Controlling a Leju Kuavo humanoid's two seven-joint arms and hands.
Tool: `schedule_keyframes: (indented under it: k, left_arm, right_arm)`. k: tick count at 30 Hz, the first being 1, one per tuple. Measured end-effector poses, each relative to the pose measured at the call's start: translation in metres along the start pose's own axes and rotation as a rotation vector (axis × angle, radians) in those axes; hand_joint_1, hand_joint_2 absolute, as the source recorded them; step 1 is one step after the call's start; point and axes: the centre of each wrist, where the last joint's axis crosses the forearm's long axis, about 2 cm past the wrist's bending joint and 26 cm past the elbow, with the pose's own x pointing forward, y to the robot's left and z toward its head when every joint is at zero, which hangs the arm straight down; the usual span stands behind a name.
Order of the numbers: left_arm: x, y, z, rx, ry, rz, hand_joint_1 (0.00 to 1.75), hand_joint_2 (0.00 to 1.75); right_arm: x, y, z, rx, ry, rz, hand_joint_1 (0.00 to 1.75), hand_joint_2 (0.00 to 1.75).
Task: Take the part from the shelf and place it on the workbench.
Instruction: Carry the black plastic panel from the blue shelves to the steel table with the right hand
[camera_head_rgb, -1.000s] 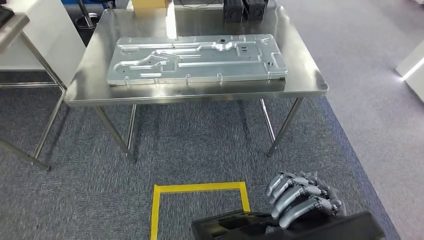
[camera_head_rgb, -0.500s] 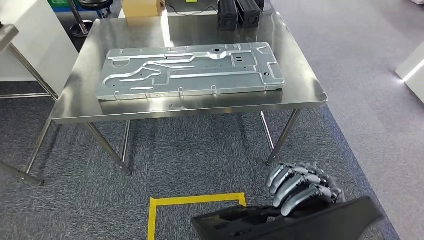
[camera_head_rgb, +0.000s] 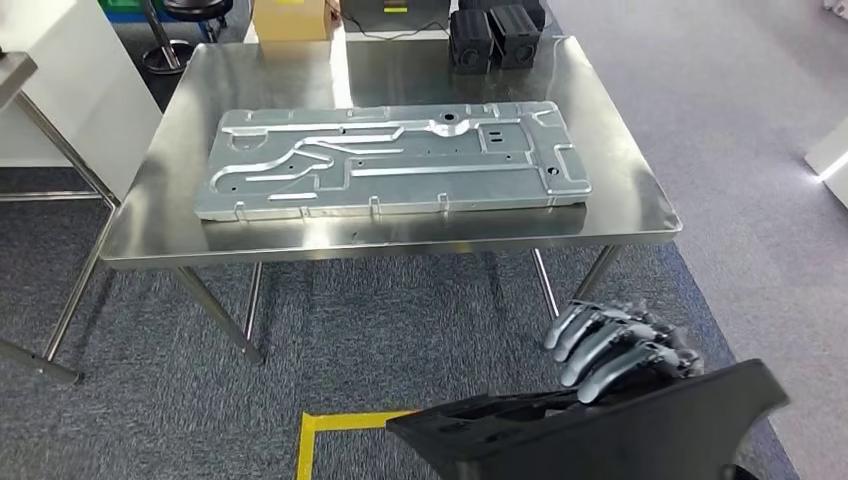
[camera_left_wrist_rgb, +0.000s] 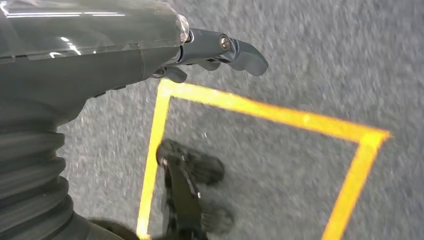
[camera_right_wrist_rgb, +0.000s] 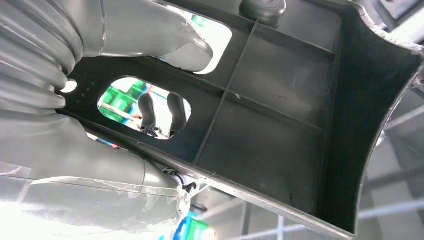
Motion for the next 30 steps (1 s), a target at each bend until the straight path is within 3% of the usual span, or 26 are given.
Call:
schedule_keyframes:
  k: [16, 30]
  left_arm:
    - [-0.001, 0.000, 0.000, -0.009, -0.002, 0.006, 0.00, 1.75]
    - [-0.001, -0.003, 0.001, -0.012, -0.002, 0.010, 0.00, 1.75]
  right_arm:
    - [-0.023, -0.056, -0.031, 0.012, -0.032, 0.055, 1.24, 1.75]
    - [-0.041, -0.061, -0.037, -0.011, 0.009, 0.084, 1.24, 1.75]
